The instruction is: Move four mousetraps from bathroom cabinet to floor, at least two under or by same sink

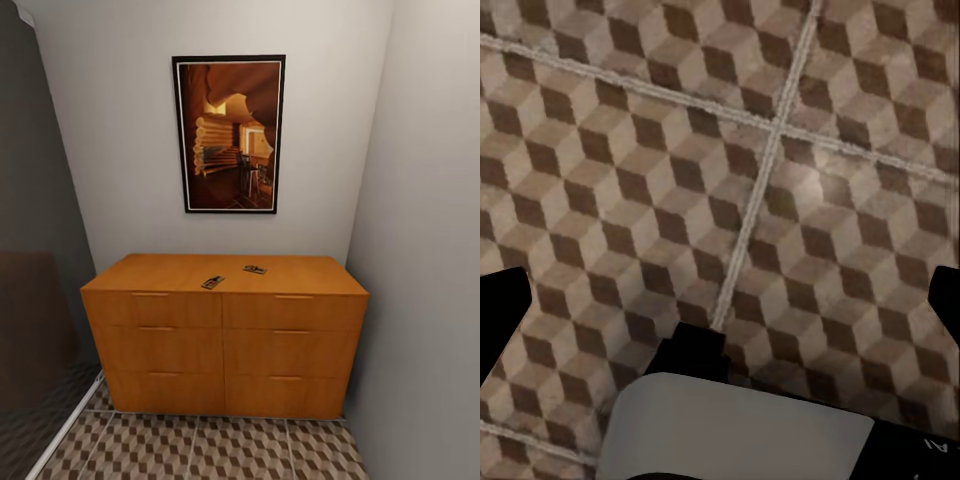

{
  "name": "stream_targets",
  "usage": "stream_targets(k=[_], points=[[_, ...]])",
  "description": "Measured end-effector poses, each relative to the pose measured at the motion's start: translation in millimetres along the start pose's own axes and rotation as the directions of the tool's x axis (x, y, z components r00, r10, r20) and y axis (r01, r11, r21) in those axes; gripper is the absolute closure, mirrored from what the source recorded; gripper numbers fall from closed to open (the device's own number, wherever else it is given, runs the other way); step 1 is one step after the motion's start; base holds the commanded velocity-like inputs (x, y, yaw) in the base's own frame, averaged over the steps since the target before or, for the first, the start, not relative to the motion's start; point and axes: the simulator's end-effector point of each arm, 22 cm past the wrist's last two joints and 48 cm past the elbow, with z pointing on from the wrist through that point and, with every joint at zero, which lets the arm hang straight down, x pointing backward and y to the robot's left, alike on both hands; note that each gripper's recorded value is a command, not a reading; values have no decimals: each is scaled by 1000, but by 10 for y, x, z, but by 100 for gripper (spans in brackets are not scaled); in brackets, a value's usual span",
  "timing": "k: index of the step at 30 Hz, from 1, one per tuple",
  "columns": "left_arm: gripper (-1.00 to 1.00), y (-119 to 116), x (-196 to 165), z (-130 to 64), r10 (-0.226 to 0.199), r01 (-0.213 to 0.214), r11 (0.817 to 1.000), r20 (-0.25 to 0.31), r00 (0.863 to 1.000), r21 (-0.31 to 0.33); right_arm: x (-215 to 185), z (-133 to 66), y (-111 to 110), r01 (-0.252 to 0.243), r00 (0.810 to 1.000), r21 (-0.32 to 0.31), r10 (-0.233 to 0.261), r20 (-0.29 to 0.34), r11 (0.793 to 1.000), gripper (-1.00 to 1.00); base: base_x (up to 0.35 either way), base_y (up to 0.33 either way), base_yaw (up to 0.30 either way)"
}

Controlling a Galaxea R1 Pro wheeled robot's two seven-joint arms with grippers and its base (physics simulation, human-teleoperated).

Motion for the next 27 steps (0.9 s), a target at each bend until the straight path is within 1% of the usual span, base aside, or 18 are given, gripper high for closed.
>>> stream_targets(k=[4,8,27], points=[[-100,2,-1,1,0,0,1000,0,1000,0,0,0,0,0,1000,0,0,0,1000,-100,199,-141,0],[-100,1,0,1,1,-1,1000,0,1000,0,1,1,0,0,1000,0,0,-1,1000,-100,94,-66,0],[-100,-3,-4,2,6,-6,1000,2,1000,1,1,1,-12,-1,1000,6,1,-1,1000,-100,15,-11,0]])
